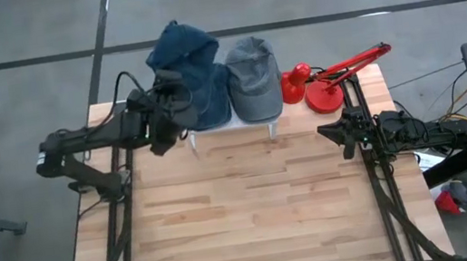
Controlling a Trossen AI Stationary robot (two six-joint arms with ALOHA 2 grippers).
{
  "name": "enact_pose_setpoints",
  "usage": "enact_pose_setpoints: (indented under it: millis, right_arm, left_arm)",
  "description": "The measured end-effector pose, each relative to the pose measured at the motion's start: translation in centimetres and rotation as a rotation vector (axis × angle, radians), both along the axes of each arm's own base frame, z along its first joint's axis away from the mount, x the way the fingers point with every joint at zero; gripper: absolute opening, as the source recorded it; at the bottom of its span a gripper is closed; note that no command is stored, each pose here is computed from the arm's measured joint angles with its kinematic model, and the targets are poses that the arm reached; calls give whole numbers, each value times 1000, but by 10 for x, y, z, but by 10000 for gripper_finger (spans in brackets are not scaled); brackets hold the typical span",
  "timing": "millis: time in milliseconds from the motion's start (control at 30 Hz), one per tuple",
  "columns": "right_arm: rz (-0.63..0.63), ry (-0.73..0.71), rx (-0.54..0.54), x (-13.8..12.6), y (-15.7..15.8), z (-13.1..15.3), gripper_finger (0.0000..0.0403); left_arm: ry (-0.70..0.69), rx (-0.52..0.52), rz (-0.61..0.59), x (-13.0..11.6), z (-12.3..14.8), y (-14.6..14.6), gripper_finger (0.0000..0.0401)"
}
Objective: Pick & Place hat
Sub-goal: Stack the blue cap on top of the blue cap on the shelf
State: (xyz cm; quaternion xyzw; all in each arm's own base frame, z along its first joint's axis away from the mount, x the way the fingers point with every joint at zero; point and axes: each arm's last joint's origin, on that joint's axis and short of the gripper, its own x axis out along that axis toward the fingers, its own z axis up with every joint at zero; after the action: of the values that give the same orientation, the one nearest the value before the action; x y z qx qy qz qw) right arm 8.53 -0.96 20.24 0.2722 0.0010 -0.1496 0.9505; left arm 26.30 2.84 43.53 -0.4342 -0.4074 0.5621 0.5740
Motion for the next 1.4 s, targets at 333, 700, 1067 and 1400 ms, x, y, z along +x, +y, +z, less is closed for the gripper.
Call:
enact_pose_setpoints:
  millis: [333,700,1067,1400]
  right_arm:
    - [1,2,0,0,0,0,52]
    - [1,6,0,0,0,-1,52]
    - [10,5,1,0,0,-1,52]
    - [9,5,1,0,0,-1,52]
  left_arm:
    - [-71,-63,16,31,-16,40,0]
    - [-131,-101,11,34,-23,53,0]
    - [-79,-178,-17,28,-36,50,0]
    - [-145,-242,-13,32,-70,51,0]
